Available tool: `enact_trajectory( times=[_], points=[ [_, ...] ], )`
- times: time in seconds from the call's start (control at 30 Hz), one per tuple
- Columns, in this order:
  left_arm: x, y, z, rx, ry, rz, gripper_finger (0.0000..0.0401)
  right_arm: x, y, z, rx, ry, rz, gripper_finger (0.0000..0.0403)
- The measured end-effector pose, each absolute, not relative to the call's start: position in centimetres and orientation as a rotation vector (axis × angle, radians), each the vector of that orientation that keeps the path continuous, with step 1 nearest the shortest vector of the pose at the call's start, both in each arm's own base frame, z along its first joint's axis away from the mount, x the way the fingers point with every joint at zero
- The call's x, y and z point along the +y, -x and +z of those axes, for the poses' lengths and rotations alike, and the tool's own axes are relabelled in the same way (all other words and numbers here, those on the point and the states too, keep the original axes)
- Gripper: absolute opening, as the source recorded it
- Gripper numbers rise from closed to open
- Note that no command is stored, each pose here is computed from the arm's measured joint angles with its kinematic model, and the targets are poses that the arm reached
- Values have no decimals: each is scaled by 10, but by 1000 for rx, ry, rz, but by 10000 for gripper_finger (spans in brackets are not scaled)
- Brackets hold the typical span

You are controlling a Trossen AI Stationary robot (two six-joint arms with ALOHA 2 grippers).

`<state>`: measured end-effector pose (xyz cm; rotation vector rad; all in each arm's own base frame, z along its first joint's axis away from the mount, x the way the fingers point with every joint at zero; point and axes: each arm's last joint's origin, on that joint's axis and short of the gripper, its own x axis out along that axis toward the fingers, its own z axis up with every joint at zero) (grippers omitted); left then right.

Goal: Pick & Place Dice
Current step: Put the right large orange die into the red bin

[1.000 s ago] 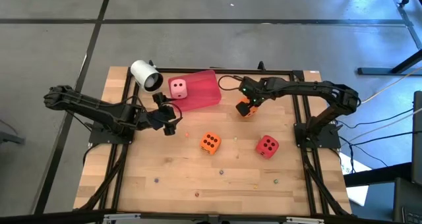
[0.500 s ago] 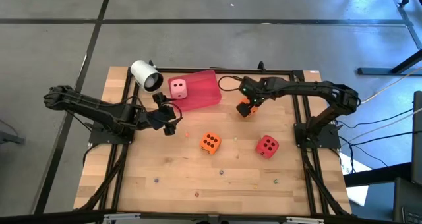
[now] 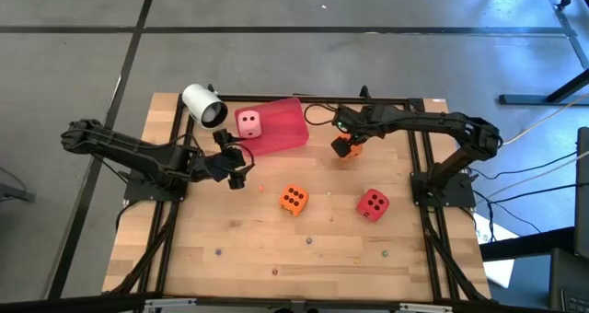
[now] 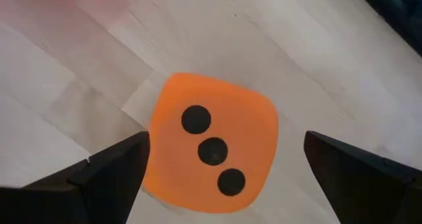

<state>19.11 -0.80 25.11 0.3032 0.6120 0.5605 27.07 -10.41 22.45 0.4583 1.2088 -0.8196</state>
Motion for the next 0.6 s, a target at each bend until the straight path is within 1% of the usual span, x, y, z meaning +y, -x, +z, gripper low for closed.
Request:
enact_trajectory(
  times=[0.33,0.6],
  points=[
    [-8,-191,251,612,-303,561,400,-99,-273,225,1156,-586,-884,400],
    [-8,-191,251,612,-303,561,400,-91,-282,210,1170,-620,-969,400]
  ],
)
